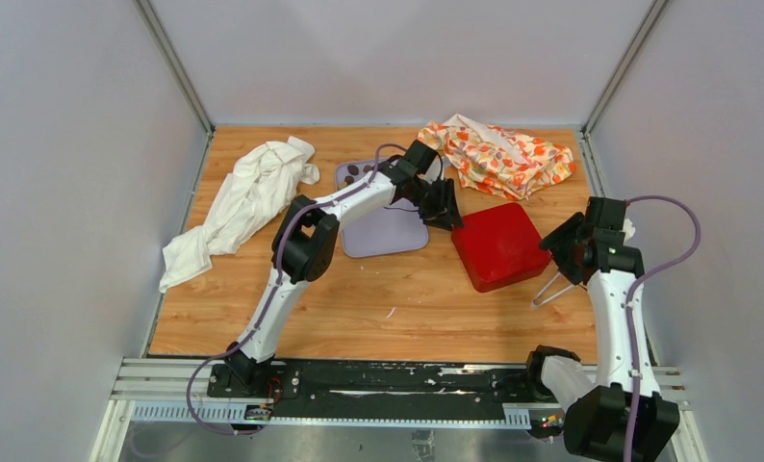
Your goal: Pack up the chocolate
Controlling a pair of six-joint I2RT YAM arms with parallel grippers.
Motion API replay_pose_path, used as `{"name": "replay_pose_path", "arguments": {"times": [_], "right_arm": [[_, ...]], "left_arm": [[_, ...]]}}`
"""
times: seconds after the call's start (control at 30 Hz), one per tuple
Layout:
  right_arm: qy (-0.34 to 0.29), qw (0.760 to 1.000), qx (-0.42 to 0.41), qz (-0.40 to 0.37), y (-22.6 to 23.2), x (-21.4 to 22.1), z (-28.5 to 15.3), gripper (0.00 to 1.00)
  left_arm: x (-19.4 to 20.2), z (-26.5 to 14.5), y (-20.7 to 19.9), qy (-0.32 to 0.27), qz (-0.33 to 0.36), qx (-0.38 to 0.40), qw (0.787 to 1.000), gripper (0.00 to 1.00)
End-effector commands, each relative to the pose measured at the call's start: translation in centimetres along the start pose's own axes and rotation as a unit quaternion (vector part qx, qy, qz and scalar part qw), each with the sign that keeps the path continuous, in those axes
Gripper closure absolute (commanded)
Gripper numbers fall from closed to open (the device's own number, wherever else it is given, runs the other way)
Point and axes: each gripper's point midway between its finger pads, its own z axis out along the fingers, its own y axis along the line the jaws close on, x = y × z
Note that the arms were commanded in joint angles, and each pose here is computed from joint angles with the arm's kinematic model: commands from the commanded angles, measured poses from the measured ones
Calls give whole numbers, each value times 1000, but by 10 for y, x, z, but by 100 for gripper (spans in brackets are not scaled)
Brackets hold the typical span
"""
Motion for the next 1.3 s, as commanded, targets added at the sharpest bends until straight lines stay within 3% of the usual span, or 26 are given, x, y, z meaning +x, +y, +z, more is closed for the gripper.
{"name": "replay_pose_path", "arguments": {"times": [0.0,0.13,0.23,0.53,0.83,1.1,1.27], "right_arm": [[-8,999,33,-43,-5,-10,-4,40],[10,996,52,-75,-4,-16,9,84],[38,992,71,-94,-5,-16,19,100],[46,991,66,-106,13,-35,30,100],[132,977,125,-108,-29,17,69,100],[48,992,61,-103,13,-32,36,100],[26,994,11,-104,56,-52,37,100]], "left_arm": [[9,3,2,10,10,-11,1000,54],[5,-4,0,1,20,-23,1000,46],[2,-11,-3,-7,30,-31,999,42],[-4,-32,-12,-25,56,-49,997,38],[0,-38,-13,-25,57,-52,997,38],[-2,-47,-20,-34,64,-50,996,38],[-5,-53,-28,-42,70,-46,996,38]]}}
